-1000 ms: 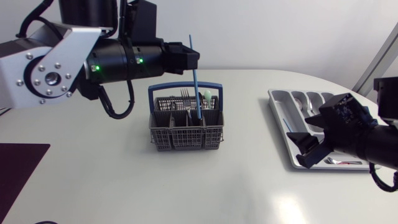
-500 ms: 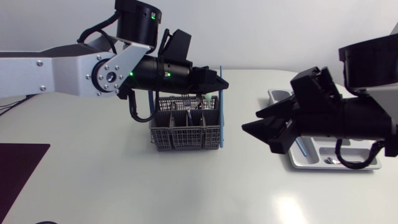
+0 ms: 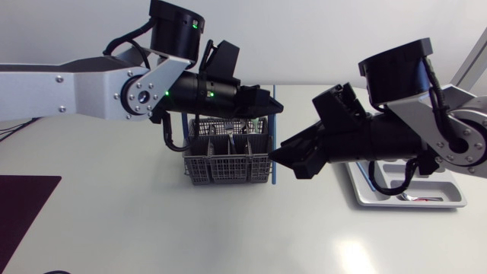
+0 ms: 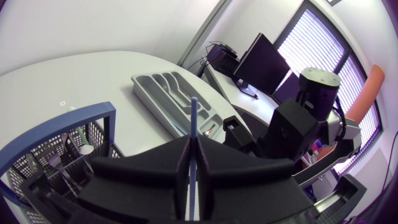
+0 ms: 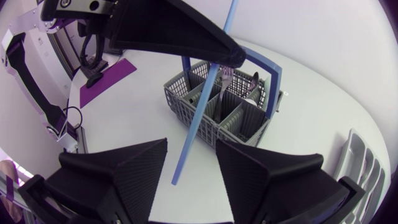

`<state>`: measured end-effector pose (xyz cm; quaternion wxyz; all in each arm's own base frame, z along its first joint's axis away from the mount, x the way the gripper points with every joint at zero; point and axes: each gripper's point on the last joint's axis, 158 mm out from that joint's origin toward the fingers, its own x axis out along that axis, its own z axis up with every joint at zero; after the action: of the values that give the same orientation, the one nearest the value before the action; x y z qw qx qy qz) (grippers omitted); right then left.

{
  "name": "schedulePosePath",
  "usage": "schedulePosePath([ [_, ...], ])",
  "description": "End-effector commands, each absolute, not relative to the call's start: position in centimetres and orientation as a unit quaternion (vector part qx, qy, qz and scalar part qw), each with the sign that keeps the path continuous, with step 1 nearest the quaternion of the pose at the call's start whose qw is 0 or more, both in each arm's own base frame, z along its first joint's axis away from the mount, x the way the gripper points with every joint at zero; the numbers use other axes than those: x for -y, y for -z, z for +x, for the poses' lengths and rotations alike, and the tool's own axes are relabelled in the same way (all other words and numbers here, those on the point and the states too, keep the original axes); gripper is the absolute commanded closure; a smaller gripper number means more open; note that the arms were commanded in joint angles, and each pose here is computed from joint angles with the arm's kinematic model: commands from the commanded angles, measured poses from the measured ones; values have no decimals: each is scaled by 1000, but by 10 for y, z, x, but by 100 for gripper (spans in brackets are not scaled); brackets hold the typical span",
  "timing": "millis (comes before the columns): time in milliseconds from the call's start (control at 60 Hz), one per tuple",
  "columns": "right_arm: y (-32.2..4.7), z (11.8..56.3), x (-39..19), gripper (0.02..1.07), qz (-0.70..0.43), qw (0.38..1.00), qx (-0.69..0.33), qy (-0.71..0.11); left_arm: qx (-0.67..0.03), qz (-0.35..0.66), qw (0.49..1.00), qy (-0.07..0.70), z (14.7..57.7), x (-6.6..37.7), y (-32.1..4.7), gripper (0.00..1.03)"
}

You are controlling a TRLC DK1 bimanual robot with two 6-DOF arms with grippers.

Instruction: Unload the cutlery basket into the drawer organizer.

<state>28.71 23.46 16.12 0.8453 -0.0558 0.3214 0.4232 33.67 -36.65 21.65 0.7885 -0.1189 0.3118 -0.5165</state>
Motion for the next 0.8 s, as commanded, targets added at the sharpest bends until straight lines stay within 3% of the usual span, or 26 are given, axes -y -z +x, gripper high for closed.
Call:
schedulePosePath([
  [0, -169, 293, -242, 68, -46, 846, -316, -427, -315, -135, 780, 523, 335, 374, -221, 100],
  [117, -166, 294, -245, 82, -48, 844, -317, -430, -316, -135, 779, 524, 334, 375, -221, 100],
  [300, -167, 292, -246, 92, -45, 842, -317, -435, -315, -135, 778, 526, 333, 376, -222, 99],
  [550, -157, 288, -246, 100, -46, 833, -329, -441, -309, -134, 776, 533, 329, 378, -228, 65],
  [783, -141, 281, -239, 100, -55, 825, -353, -438, -280, -139, 788, 531, 338, 369, -257, 46],
])
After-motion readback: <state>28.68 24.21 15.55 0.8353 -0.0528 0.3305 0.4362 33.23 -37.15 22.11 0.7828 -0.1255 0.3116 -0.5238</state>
